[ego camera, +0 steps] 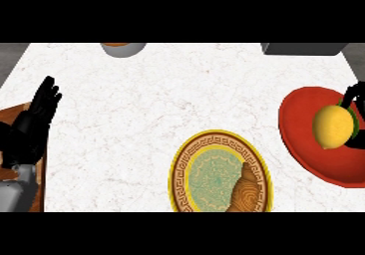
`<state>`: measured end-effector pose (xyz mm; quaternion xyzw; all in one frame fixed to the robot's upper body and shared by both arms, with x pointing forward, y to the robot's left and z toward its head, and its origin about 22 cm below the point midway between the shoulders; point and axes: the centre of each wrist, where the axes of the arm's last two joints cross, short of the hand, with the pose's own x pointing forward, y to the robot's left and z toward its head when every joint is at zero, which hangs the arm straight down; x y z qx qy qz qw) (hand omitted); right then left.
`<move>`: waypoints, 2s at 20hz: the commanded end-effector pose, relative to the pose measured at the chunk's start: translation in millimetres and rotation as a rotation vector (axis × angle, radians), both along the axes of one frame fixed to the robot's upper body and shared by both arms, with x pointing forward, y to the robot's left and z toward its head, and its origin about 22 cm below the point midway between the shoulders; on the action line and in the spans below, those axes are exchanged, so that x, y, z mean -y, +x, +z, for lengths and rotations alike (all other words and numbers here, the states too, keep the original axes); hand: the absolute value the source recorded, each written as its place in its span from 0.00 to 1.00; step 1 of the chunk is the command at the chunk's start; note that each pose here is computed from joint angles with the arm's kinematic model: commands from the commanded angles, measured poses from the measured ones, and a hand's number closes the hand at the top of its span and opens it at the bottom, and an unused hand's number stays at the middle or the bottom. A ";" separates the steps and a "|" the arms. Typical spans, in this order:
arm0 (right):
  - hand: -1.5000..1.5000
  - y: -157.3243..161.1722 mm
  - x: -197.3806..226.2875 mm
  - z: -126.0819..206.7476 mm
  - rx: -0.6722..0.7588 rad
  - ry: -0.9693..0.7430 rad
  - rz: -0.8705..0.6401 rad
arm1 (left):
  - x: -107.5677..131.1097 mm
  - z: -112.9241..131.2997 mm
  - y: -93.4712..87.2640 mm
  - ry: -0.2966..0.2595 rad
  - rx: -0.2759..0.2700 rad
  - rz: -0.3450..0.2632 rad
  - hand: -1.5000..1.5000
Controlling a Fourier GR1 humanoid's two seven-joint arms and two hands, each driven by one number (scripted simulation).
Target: Pick the lemon from the plate and place it in the bowl
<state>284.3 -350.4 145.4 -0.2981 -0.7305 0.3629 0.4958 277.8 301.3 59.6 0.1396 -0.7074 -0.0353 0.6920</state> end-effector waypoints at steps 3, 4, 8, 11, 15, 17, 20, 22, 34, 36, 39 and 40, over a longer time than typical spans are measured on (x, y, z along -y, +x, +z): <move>1.00 48.6 6.8 -35.7 -0.016 0.005 0.008 | -0.8 16.4 5.7 0.017 0.006 0.000 0.50; 1.00 50.1 22.1 -38.1 -0.011 0.029 0.006 | -13.0 -8.2 0.3 0.002 0.000 0.012 0.50; 1.00 50.1 25.3 -61.9 -0.319 -0.177 -0.145 | 8.9 -1.0 12.4 0.018 -0.002 -0.016 0.50; 0.00 59.7 43.7 -68.4 -0.361 -0.147 -0.060 | 7.5 -4.5 13.5 0.009 0.010 0.003 0.50; 0.00 66.0 64.0 -76.7 -0.318 -0.027 0.039 | -1.0 -5.2 -3.3 0.011 0.007 -0.011 0.50; 0.00 75.9 67.4 -63.1 -0.309 0.113 0.059 | 16.5 -10.1 -4.6 -0.004 -0.004 0.001 0.50; 0.00 73.7 71.0 -71.8 -0.260 0.445 0.060 | 8.2 5.4 3.4 -0.008 0.010 0.007 0.50; 0.00 74.6 79.8 -67.8 -0.217 0.610 0.062 | 2.2 -5.9 0.5 -0.020 -0.011 0.006 0.50; 0.00 -16.0 222.8 -22.2 -0.259 0.795 0.004 | 1.7 -10.0 -2.3 0.009 0.010 -0.012 0.50; 0.00 -23.7 222.7 -39.5 -0.268 0.816 0.001 | 1.8 1.8 4.4 0.000 0.020 -0.003 0.50; 0.00 -36.9 233.1 -34.6 -0.327 0.865 0.048 | 7.6 -1.4 -5.5 -0.017 0.003 -0.013 0.50; 0.00 -39.0 236.1 -30.2 -0.325 0.875 0.048 | 0.5 -4.3 -5.7 -0.009 0.008 -0.017 0.50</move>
